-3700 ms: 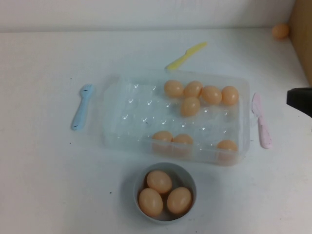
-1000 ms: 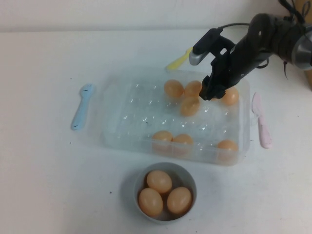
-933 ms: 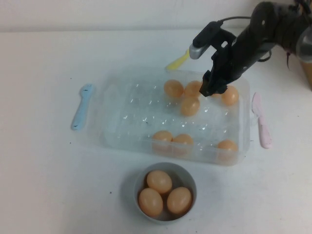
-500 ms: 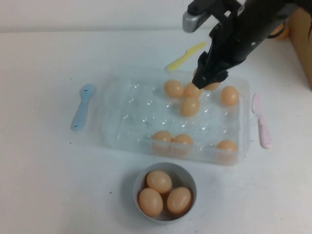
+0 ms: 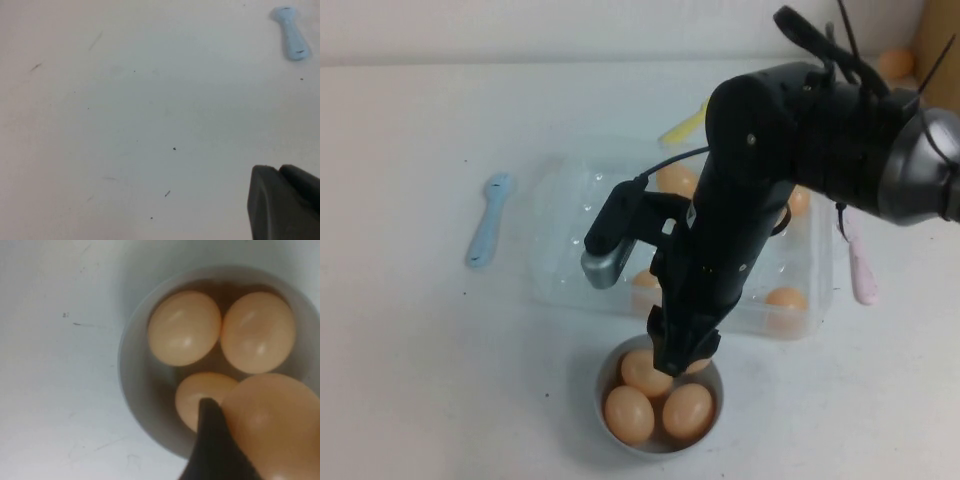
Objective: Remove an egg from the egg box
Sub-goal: Place the egg in the bowl
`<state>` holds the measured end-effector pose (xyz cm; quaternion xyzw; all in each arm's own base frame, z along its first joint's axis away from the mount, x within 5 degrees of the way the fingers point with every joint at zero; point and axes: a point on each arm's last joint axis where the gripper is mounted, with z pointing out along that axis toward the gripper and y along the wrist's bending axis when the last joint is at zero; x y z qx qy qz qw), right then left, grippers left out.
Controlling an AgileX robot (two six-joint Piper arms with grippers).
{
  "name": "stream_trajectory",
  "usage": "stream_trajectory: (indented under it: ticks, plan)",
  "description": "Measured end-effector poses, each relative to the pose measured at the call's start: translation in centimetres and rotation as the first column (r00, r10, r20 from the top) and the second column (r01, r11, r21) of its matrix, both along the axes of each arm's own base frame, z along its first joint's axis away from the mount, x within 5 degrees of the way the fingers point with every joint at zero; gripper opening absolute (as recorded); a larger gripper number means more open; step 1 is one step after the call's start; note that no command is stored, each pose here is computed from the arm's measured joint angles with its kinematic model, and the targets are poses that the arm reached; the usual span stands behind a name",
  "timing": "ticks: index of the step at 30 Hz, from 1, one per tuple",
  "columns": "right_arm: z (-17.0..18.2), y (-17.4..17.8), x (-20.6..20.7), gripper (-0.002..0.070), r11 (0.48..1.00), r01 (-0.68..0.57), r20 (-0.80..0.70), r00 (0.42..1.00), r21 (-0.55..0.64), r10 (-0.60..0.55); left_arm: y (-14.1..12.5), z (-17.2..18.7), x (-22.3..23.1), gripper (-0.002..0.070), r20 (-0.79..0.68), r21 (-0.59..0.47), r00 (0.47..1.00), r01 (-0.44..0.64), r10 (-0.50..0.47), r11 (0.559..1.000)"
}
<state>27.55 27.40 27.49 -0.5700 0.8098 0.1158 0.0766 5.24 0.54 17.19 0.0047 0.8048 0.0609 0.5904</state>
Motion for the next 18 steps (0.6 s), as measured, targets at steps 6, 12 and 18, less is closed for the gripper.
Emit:
stream_trajectory:
  ticks: [6, 12, 18]
  plan:
    - [-2.9, 0.7, 0.7, 0.0368, 0.999, 0.001, -0.051, 0.999, -0.046, -0.003, 0.0, 0.0, 0.0, -0.0004, 0.0, 0.0, 1.0, 0.0, 0.0, 1.0]
    - [-5.2, 1.2, 1.2, 0.0368, 0.997, 0.002, -0.082, 0.997, -0.076, -0.008, 0.0, 0.0, 0.0, -0.0004, 0.0, 0.0, 1.0, 0.0, 0.0, 1.0]
    - [-5.9, 1.4, 1.5, 0.0368, 0.997, 0.008, -0.078, 0.997, -0.072, -0.014, 0.0, 0.0, 0.0, -0.0004, 0.0, 0.0, 1.0, 0.0, 0.0, 1.0]
